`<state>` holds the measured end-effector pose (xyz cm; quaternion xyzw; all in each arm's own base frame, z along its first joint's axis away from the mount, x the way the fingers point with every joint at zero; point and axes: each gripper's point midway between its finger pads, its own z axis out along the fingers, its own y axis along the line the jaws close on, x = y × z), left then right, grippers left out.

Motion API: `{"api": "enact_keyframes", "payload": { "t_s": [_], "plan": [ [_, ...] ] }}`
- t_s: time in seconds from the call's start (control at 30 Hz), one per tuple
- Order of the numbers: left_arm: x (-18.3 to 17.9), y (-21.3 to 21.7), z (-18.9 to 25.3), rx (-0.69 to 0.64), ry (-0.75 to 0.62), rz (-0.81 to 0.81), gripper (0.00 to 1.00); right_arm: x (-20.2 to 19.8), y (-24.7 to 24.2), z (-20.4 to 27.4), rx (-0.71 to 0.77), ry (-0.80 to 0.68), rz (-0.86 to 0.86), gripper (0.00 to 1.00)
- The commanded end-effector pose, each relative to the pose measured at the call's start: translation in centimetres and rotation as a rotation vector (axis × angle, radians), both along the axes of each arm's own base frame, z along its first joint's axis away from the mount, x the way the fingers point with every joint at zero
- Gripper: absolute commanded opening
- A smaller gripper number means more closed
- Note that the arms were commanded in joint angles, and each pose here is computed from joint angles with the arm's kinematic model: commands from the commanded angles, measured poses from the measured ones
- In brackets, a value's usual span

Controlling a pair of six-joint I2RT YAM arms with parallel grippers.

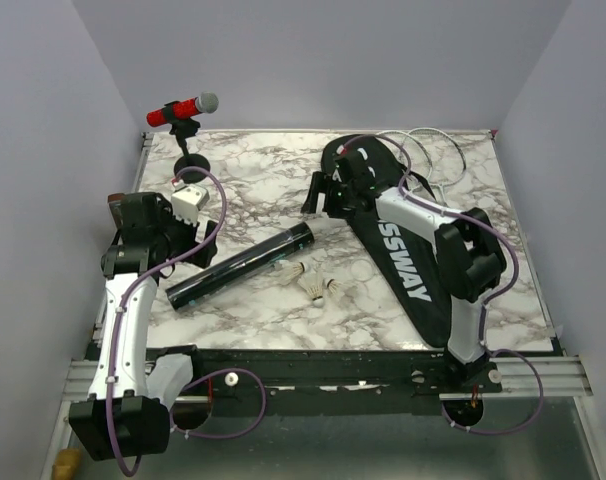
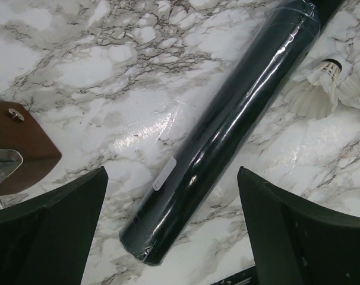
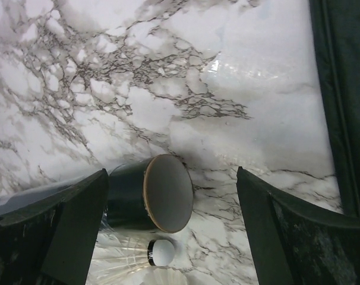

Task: Pack up the badminton gear

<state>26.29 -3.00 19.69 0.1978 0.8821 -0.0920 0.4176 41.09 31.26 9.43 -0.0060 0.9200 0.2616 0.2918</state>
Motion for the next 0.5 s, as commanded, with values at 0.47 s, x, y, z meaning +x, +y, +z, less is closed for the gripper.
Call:
{"api": "enact_keyframes", "payload": {
  "t_s": [0.47],
  "plan": [
    [-0.7,-0.9,-2.7,0.054,0.019,-0.162,0.99,-5.1,4.1,-2.5,0.301,0.148,0.248,0.78]
  ]
}}
